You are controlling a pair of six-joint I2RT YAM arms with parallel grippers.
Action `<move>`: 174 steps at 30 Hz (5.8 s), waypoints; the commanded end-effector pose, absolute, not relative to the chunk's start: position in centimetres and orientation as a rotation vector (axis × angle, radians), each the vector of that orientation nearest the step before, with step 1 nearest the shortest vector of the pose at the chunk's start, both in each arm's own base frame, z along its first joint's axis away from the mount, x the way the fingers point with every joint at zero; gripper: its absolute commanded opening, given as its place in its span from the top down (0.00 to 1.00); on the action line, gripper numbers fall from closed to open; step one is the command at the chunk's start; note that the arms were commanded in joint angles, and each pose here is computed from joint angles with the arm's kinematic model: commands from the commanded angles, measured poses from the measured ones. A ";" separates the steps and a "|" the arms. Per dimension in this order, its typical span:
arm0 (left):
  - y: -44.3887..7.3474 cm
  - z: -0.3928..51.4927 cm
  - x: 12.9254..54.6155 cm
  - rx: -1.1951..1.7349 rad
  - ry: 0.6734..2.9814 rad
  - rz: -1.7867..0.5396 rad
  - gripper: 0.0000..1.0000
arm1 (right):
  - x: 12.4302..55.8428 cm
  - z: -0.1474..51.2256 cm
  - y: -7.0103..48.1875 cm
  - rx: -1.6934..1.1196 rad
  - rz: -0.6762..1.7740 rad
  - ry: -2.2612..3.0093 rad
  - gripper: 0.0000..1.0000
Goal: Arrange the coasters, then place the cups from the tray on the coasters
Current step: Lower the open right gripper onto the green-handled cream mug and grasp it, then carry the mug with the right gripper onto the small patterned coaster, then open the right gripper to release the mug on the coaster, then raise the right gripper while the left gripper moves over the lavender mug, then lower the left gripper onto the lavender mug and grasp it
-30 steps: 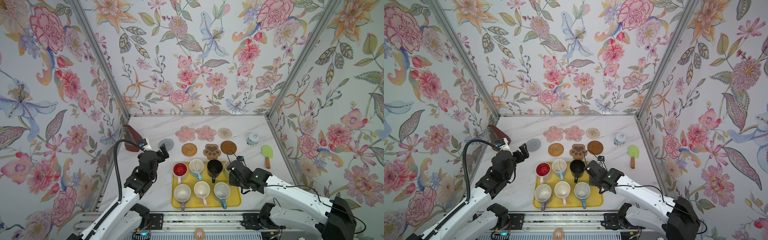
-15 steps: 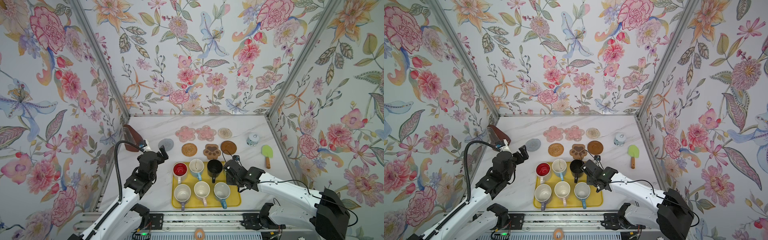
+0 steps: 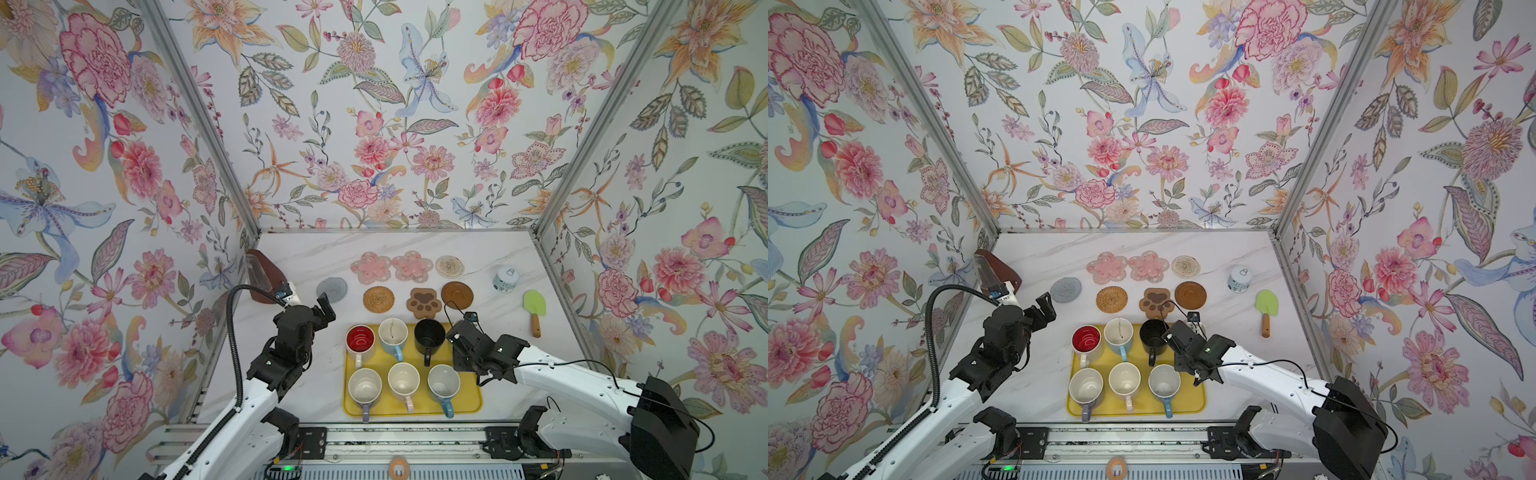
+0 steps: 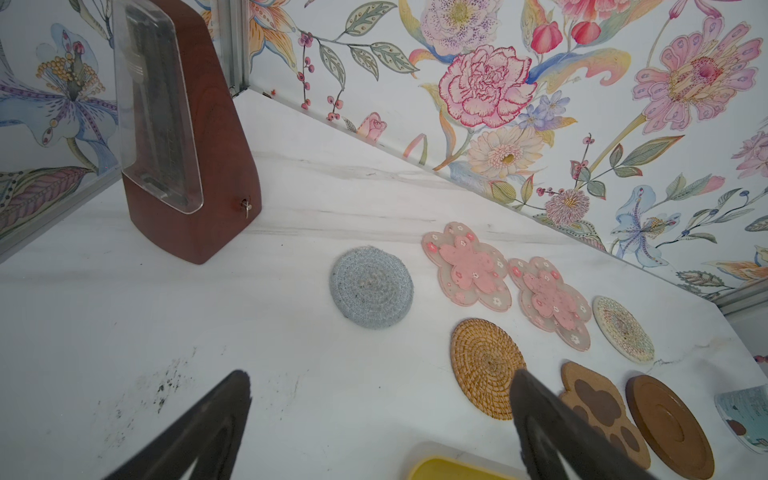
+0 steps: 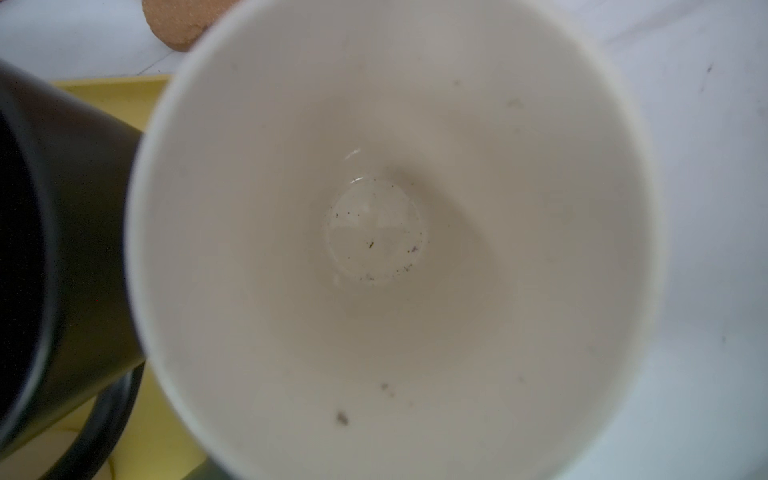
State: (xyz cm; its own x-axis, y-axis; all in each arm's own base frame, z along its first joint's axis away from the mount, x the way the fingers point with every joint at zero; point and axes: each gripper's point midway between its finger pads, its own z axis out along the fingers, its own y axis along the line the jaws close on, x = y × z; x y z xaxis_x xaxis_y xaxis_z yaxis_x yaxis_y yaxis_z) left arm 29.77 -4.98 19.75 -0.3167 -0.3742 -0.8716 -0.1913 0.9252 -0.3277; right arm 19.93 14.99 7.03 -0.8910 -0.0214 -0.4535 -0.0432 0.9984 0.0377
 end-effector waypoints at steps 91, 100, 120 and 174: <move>-2.5 16.2 24.5 -0.538 2.029 -0.180 0.01 | 52.6 13.9 13.2 -0.120 0.010 2.461 0.39; -2.9 16.6 25.1 -0.526 2.019 -0.199 0.01 | 46.7 21.5 11.7 -0.003 0.156 2.249 0.01; -5.3 16.8 24.9 -0.418 2.149 -0.273 0.04 | 37.7 20.8 9.3 0.143 0.218 2.145 0.01; -19.8 10.1 5.2 0.193 2.674 -0.432 0.26 | 36.5 16.7 10.0 0.157 0.224 2.243 0.01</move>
